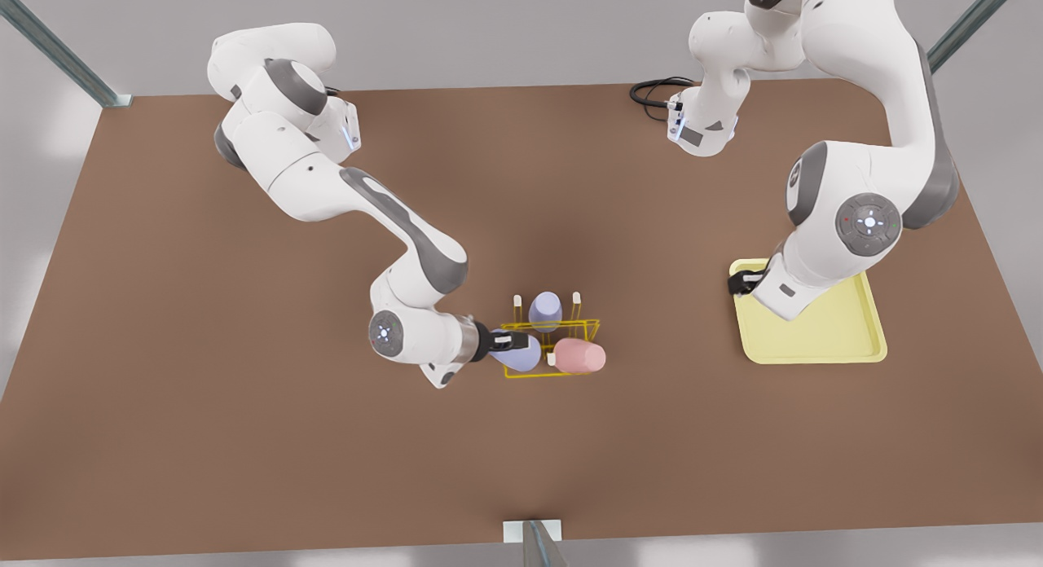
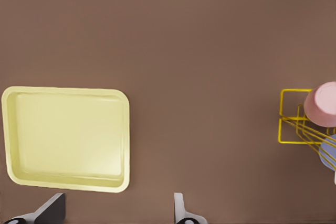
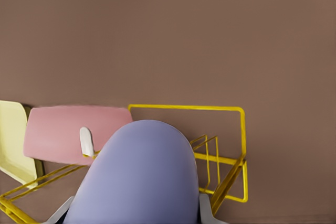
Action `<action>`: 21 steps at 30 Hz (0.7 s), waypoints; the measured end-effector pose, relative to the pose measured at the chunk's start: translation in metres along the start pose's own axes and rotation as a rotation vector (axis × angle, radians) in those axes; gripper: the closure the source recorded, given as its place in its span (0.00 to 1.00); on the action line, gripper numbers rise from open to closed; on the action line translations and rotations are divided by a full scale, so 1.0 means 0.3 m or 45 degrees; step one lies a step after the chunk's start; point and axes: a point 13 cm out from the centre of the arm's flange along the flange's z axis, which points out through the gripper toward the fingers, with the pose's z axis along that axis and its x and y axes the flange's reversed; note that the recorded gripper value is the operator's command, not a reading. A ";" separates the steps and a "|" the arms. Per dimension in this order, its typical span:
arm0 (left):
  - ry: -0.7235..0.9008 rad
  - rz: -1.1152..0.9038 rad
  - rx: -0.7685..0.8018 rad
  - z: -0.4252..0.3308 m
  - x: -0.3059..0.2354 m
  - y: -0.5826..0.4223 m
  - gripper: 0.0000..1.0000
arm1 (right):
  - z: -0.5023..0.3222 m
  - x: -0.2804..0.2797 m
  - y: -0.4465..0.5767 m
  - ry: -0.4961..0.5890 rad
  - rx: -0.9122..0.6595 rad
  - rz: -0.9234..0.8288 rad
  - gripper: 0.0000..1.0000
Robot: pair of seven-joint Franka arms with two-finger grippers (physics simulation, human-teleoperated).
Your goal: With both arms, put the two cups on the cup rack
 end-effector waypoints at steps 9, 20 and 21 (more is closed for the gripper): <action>0.033 0.136 -0.002 0.037 -0.003 0.012 0.00 | 0.020 0.039 -0.026 0.071 0.001 0.080 0.00; 0.066 0.241 0.001 0.012 0.025 -0.005 0.00 | -0.115 0.014 -0.026 0.114 -0.086 0.063 0.00; 0.070 0.244 0.010 0.010 0.029 -0.004 0.00 | -0.186 -0.012 -0.036 0.093 -0.093 0.063 0.00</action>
